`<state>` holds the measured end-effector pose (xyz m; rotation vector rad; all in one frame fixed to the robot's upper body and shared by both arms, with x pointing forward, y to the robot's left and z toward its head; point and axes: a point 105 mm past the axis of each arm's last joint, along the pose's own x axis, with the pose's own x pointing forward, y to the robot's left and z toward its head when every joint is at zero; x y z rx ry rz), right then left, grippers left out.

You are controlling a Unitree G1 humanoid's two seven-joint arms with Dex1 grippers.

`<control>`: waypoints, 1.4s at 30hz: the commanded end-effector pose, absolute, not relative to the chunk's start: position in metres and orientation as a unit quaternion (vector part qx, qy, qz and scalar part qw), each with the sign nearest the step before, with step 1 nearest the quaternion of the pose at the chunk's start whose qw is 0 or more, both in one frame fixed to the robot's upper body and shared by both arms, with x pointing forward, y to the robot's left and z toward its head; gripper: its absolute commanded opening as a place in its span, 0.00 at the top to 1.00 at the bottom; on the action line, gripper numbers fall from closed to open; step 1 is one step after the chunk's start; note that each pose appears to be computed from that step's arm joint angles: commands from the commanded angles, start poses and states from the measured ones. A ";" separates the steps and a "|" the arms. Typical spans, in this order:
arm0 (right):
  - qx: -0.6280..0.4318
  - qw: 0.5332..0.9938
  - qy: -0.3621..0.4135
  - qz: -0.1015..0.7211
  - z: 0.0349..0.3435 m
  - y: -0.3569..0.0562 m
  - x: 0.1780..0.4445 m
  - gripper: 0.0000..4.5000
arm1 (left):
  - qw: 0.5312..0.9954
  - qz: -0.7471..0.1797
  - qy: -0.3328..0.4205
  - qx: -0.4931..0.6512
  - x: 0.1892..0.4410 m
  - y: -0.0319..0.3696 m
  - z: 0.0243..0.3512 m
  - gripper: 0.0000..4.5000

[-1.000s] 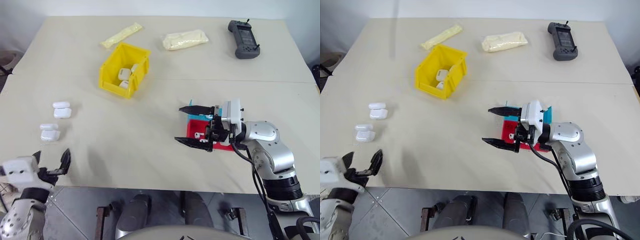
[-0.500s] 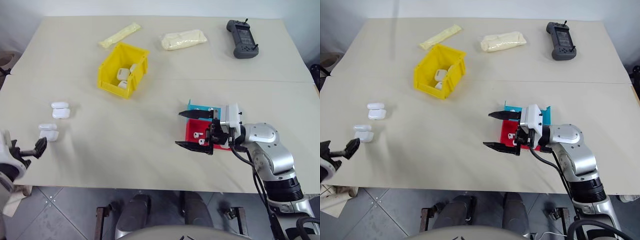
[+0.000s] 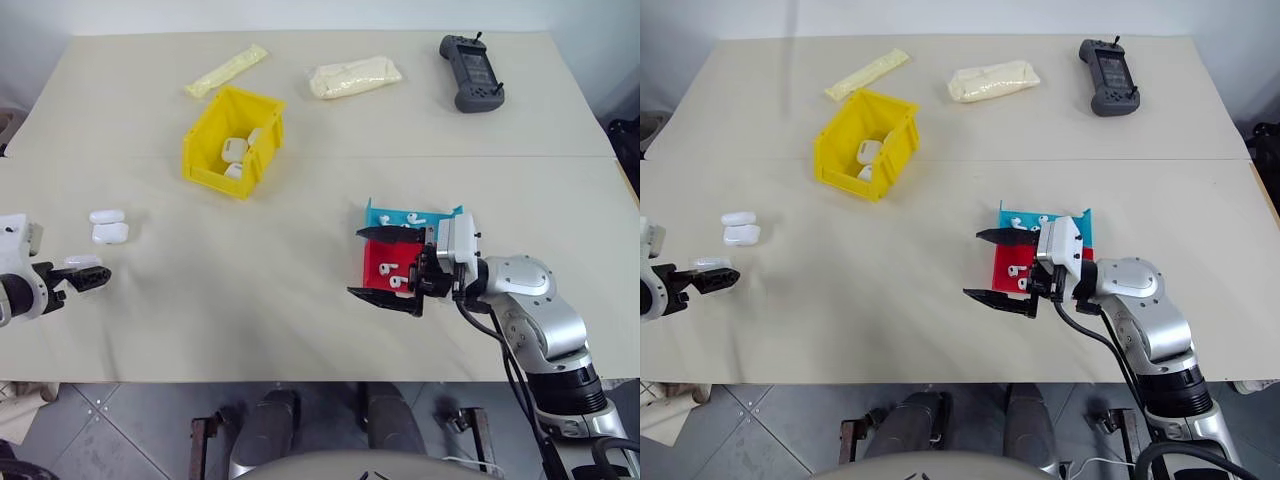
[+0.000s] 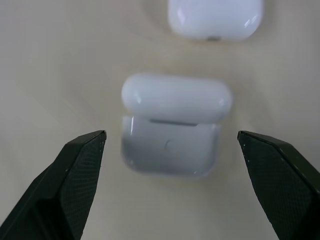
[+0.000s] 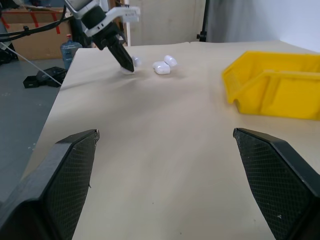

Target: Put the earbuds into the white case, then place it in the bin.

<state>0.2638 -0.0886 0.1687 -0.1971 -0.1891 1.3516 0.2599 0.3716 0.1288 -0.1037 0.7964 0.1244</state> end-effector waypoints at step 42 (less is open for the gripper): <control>-0.164 0.796 -0.152 0.563 0.199 -0.128 0.246 0.00 | 0.809 -0.577 -0.112 -0.034 0.255 0.107 0.164 0.38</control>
